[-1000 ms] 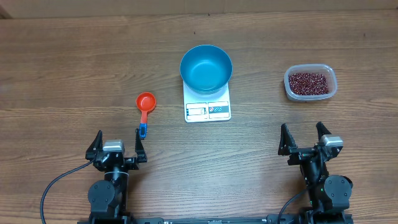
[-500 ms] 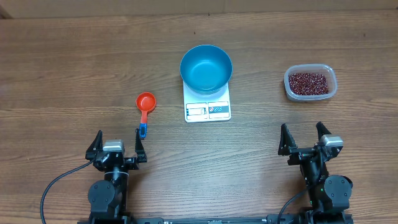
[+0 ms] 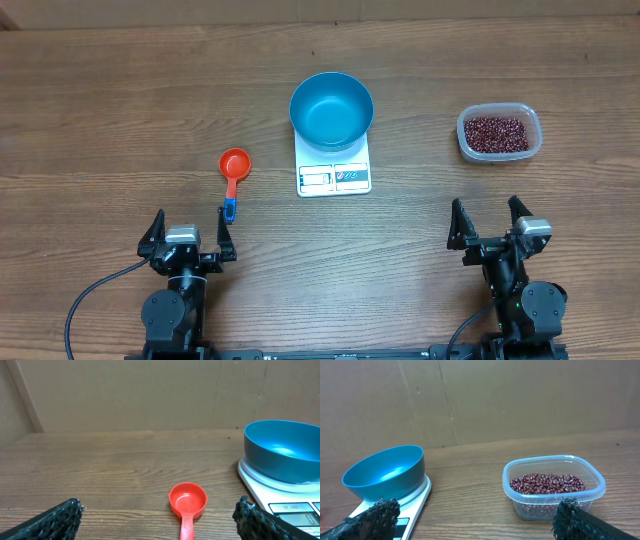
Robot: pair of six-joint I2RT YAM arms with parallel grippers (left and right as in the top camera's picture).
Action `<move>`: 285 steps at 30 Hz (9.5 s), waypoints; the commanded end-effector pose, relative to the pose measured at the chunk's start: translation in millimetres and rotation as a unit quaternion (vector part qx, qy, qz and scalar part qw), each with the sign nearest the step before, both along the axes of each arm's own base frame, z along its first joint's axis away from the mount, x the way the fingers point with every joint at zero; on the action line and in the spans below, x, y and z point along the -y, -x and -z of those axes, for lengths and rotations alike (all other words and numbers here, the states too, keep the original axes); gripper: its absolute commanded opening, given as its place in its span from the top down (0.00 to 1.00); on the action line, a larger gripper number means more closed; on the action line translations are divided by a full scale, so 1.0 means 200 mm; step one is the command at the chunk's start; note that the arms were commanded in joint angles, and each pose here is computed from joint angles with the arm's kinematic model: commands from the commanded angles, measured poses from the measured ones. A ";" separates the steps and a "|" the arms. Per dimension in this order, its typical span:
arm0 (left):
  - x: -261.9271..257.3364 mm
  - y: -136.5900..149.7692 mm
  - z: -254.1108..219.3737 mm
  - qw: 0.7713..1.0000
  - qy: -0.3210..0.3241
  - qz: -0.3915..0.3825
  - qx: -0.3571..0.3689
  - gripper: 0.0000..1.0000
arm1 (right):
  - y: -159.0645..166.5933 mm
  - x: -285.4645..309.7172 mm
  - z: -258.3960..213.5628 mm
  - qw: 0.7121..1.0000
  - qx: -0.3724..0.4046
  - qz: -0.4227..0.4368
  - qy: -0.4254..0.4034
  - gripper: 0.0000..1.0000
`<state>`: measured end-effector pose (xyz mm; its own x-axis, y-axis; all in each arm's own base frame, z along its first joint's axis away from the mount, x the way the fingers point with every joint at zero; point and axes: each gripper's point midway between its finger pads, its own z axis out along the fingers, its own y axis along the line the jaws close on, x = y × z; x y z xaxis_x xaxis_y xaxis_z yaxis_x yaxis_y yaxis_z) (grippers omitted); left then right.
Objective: Scoop item into bowl and weigh 150g on scale
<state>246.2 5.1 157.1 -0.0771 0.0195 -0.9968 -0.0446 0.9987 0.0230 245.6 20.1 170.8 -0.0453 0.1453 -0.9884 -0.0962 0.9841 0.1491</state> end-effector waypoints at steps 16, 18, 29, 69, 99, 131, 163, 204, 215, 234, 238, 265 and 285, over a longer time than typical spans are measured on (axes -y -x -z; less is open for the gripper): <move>-0.02 0.00 0.00 1.000 0.006 -0.008 0.003 0.00 | 0.00 -0.01 0.00 1.000 0.004 -0.001 -0.002 0.00; -0.02 0.00 0.00 1.000 0.006 -0.008 0.003 0.01 | 0.00 0.00 0.00 1.000 0.004 -0.001 -0.002 0.00; -0.02 0.00 0.00 1.000 0.006 -0.008 0.003 0.00 | 0.00 0.00 0.00 1.000 0.004 -0.001 -0.002 0.00; 0.05 0.01 0.01 0.999 0.011 0.032 -0.010 0.00 | 0.00 0.00 0.00 1.000 0.004 -0.001 -0.002 0.00; 0.01 0.14 -0.39 0.990 -0.005 0.012 -0.141 0.00 | 0.00 0.00 0.00 1.000 0.004 -0.001 -0.002 0.00; 0.03 -0.19 -0.31 0.887 -0.009 0.017 -0.461 0.00 | 0.00 0.00 0.00 1.000 0.004 -0.001 -0.002 0.00; -0.01 -0.46 0.03 0.791 -0.023 0.048 -0.610 0.00 | 0.00 0.00 0.00 1.000 0.004 -0.001 -0.002 0.00; -0.01 -0.53 0.16 0.777 -0.018 0.048 -0.627 0.00 | 0.00 0.00 0.00 1.000 0.004 -0.001 -0.002 0.00; 0.06 -0.56 0.15 0.787 0.021 0.069 -0.613 0.01 | 0.00 0.00 0.00 1.000 0.004 -0.001 -0.002 0.00; 0.06 -0.56 0.15 0.787 0.020 0.068 -0.613 0.01 | 0.00 0.00 0.00 1.000 0.004 -0.001 -0.002 0.00; 0.06 -0.56 0.15 0.787 0.020 0.068 -0.613 0.00 | 0.00 -0.01 0.00 1.000 0.004 -0.001 -0.002 0.00; 0.02 -0.60 0.16 0.794 -0.001 0.052 -0.605 0.00 | 0.00 -0.01 0.00 1.000 0.004 -0.001 -0.002 0.00; -0.02 -0.56 0.29 0.787 -0.014 0.036 -0.615 0.01 | 0.00 -0.01 0.00 1.000 0.004 -0.001 -0.002 0.00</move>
